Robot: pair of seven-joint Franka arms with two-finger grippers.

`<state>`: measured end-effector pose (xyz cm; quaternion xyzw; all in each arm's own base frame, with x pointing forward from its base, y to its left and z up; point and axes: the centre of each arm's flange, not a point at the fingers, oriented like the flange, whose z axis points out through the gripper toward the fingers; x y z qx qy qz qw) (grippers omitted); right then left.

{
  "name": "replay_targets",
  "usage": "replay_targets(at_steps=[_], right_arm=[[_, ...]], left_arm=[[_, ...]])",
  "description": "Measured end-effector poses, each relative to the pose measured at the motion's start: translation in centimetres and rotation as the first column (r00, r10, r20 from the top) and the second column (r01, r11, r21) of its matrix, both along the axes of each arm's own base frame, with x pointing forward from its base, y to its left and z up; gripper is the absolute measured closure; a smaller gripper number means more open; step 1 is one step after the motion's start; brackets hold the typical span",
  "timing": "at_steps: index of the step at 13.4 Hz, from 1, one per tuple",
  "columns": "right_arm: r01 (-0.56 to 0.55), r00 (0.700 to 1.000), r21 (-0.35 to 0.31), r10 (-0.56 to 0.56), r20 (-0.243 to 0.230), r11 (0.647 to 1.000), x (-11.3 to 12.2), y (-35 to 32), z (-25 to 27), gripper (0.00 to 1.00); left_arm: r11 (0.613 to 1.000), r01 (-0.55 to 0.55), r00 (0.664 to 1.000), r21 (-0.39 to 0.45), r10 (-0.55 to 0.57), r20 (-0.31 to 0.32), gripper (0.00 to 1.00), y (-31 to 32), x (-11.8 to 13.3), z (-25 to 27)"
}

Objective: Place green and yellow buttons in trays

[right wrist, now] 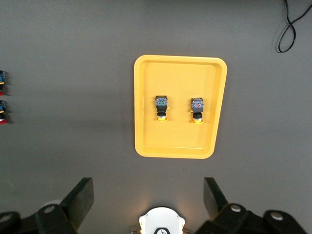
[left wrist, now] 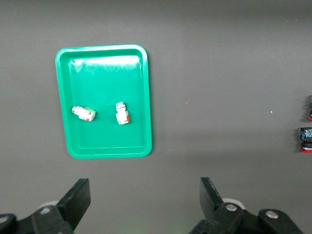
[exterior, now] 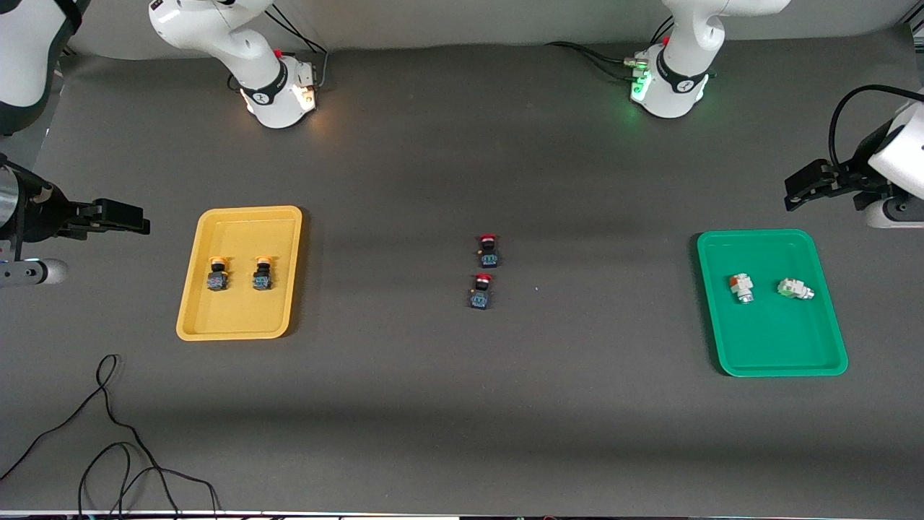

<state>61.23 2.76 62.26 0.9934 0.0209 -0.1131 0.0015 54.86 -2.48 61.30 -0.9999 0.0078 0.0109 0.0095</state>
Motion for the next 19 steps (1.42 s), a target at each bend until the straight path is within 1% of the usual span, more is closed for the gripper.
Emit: replay_targets(at_steps=[3, 5, 9, 12, 14, 16, 19], right_arm=[[0.008, 1.0, 0.009, -0.008, -0.008, 1.0, -0.2, -0.7, 0.2, 0.0], [0.002, 1.0, 0.013, -0.002, -0.003, 1.0, -0.7, -1.3, 0.7, 0.0], [0.002, 1.0, 0.05, -0.003, 0.03, 0.999, -2.5, -2.4, 0.9, 0.0], [-0.026, 0.997, 0.017, 0.025, 0.067, 1.0, -4.5, -1.9, 0.8, 0.0], [-0.044, 0.992, -0.001, 0.044, 0.115, 0.999, -5.5, -0.9, 0.5, 0.0], [-0.047, 0.987, -0.005, 0.048, 0.155, 0.999, -6.0, -0.6, -0.1, 0.0], [-0.048, 0.98, -0.007, 0.049, 0.193, 0.999, -6.1, -0.6, -0.9, 0.0]], left_arm=[[1.0, 0.0, 1.0, 0.0, 0.0, -0.001, 0.0, 0.0, 0.0, 0.0], [1.0, 0.0, 1.0, 0.0, 0.0, -0.002, 0.0, 0.0, 0.0, 0.0], [1.0, 0.0, 1.0, 0.0, 0.0, -0.002, 0.0, 0.0, 0.0, 0.0], [1.0, 0.0, 1.0, 0.0, 0.0, -0.003, 0.0, 0.0, 0.0, 0.0], [1.0, 0.0, 1.0, 0.0, 0.0, -0.004, 0.0, 0.0, -0.1, 0.0], [1.0, 0.0, 1.0, 0.0, 0.0, -0.004, 0.0, 0.0, -0.1, 0.0], [1.0, 0.0, 1.0, 0.0, 0.0, -0.004, 0.0, 0.0, -0.1, 0.0]])
